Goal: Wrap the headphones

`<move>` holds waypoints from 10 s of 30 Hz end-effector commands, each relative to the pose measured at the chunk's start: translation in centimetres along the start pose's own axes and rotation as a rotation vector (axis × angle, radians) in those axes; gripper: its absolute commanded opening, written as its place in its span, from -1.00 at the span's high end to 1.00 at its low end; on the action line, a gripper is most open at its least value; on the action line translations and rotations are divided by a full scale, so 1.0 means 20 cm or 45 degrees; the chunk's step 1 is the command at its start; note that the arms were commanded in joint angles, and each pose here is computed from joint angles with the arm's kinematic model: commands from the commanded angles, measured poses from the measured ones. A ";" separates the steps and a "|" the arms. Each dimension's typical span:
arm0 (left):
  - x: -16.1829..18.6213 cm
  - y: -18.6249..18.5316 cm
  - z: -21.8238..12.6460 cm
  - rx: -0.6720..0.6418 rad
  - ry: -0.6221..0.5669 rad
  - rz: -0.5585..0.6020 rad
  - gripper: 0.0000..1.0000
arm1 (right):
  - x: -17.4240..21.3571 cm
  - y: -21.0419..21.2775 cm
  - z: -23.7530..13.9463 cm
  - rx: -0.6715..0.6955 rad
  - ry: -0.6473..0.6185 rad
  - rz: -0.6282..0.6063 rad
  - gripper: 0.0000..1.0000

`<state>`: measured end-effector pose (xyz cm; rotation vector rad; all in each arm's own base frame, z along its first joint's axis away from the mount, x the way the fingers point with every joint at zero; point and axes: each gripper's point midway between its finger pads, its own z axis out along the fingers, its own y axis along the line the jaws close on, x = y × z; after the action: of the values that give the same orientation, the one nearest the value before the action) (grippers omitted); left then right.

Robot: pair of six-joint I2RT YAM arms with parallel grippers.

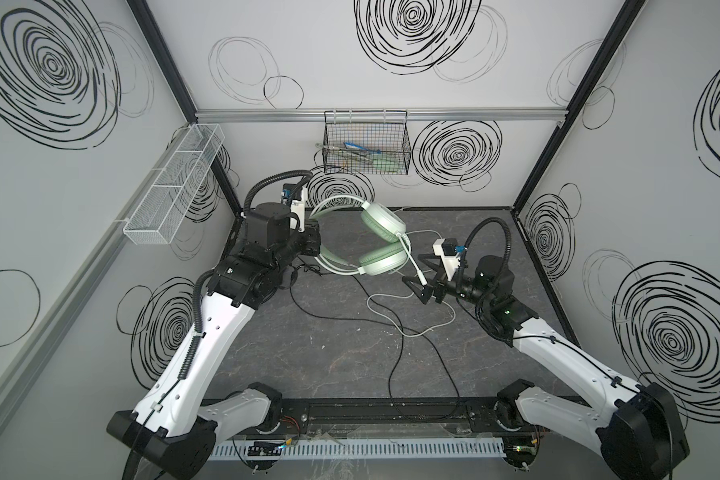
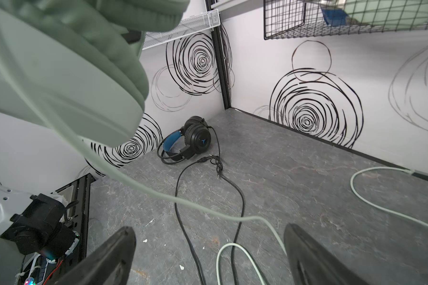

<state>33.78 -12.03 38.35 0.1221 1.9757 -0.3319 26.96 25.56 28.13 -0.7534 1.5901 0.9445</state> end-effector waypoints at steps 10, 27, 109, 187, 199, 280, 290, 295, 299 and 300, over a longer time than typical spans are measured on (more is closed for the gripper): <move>-0.35 -0.18 -0.23 0.218 -0.238 -0.152 1.00 | 0.00 0.07 0.03 -0.079 -0.005 -0.045 -0.95; -0.49 -0.25 -0.41 0.345 -0.303 -0.217 1.00 | 0.12 -0.09 0.17 0.028 0.048 0.069 -0.99; -0.27 0.26 -0.09 -0.034 -0.339 -0.544 1.00 | -0.10 -0.80 -0.64 1.339 0.082 0.123 1.00; 0.04 -1.25 -0.75 1.334 -0.205 0.273 1.00 | -1.35 0.19 0.07 0.606 -0.349 -0.886 0.83; -0.14 -1.31 -0.88 1.510 -0.349 0.162 1.00 | -1.34 0.21 0.04 0.545 -0.381 -0.816 0.56; 0.03 -0.84 -0.34 0.872 -0.156 0.061 1.00 | -1.03 -0.35 -0.19 0.727 -0.362 -0.333 1.00; 0.07 -0.62 -0.17 0.591 -0.199 -0.010 1.00 | -1.23 -0.19 -0.19 0.827 -0.371 -0.689 1.00; 0.04 -0.46 -0.09 0.450 -0.247 -0.091 1.00 | -1.31 0.02 -0.13 0.827 -0.342 -1.006 1.00; 0.05 -0.37 -0.04 0.371 -0.249 -0.053 1.00 | -1.39 0.04 -0.16 0.868 -0.333 -1.014 1.00; 0.06 -0.36 -0.03 0.356 -0.242 -0.032 1.00 | -1.40 0.04 -0.16 0.876 -0.337 -1.010 1.00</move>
<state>30.51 -19.38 34.64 0.2827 1.8966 -0.5944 30.86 24.47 53.63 -0.6680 1.1351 0.0140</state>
